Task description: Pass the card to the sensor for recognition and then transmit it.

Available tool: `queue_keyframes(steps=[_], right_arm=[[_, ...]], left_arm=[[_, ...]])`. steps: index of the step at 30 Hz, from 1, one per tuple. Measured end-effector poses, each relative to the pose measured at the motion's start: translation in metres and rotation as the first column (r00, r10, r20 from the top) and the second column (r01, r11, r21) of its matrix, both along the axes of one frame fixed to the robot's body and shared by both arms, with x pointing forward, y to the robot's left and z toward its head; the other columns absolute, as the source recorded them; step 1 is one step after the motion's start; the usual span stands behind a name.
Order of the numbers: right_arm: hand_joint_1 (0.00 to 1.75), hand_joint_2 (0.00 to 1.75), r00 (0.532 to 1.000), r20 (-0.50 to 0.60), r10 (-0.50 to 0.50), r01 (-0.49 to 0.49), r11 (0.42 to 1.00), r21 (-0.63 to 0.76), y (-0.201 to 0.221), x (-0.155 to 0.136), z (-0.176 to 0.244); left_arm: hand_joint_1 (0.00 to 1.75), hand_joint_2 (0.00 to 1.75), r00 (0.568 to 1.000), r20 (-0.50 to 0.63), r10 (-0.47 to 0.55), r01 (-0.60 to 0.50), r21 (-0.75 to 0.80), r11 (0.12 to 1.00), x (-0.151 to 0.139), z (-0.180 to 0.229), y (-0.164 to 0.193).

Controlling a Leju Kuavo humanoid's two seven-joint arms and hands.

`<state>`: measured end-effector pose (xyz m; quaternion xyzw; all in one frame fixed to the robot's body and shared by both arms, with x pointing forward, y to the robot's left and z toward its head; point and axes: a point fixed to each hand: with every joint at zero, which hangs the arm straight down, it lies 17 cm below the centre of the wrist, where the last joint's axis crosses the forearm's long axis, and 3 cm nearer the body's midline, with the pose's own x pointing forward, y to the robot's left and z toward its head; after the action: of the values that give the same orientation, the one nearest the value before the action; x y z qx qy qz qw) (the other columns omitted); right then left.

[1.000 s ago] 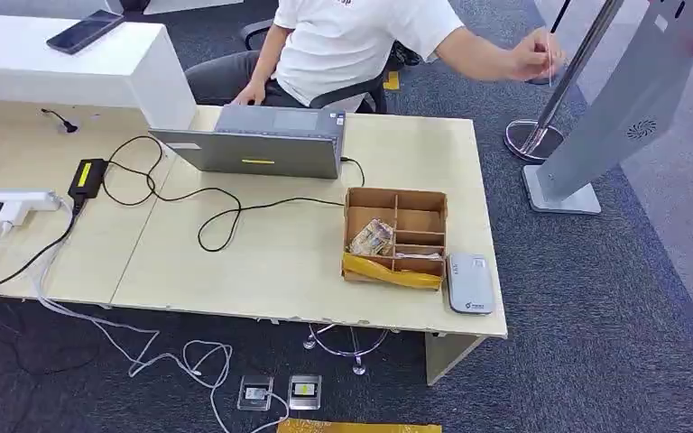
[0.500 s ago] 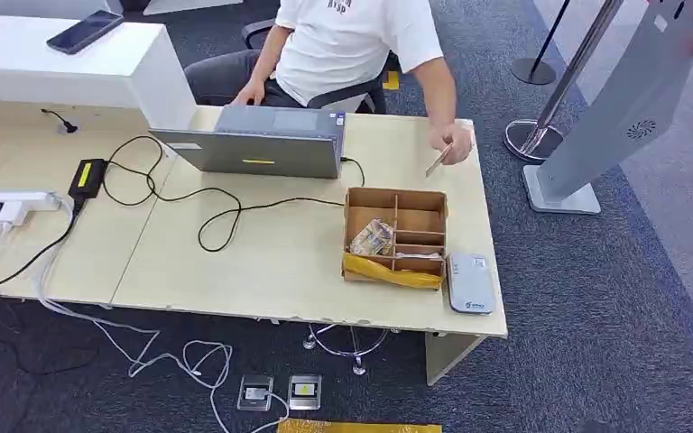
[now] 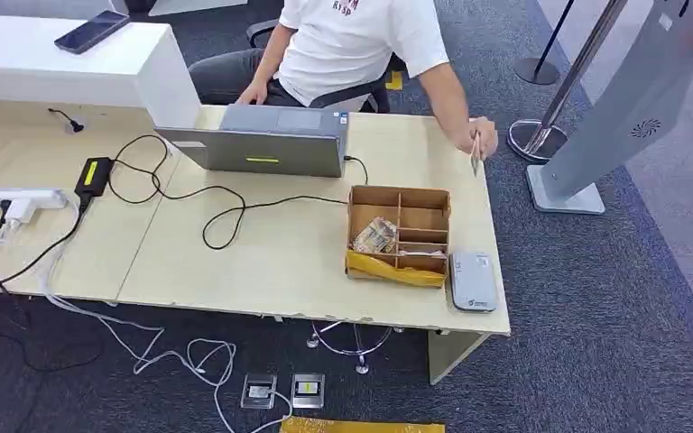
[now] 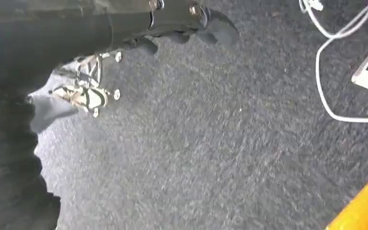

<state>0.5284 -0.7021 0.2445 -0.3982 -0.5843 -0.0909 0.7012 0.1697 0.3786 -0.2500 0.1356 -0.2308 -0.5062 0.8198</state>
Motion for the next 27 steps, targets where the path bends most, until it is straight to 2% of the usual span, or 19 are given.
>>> queue_keyframes(steps=[6, 12, 20, 27], right_arm=[[0.00, 1.75, 0.970, 0.227, 0.090, -0.043, 0.978, -0.203, 0.030, 0.040, 0.149], [0.00, 1.75, 0.949, 0.256, 0.185, -0.058, 0.899, -0.435, 0.086, 0.066, 0.237], [0.00, 1.75, 0.943, 0.203, 0.265, -0.111, 0.822, -0.559, 0.130, 0.083, 0.257], [0.00, 1.75, 0.941, 0.166, 0.294, -0.141, 0.789, -0.598, 0.146, 0.090, 0.257]], left_arm=[[0.00, 1.75, 1.000, -0.019, -0.024, 0.024, 0.001, 1.000, -0.005, -0.002, -0.001], [0.00, 1.75, 0.998, -0.028, -0.049, 0.049, -0.001, 0.999, -0.002, -0.001, -0.003], [0.00, 1.75, 0.998, -0.029, -0.050, 0.050, -0.002, 0.999, -0.002, -0.001, -0.003], [0.00, 1.75, 0.998, -0.030, -0.049, 0.049, -0.003, 0.999, -0.003, -0.001, -0.004]])
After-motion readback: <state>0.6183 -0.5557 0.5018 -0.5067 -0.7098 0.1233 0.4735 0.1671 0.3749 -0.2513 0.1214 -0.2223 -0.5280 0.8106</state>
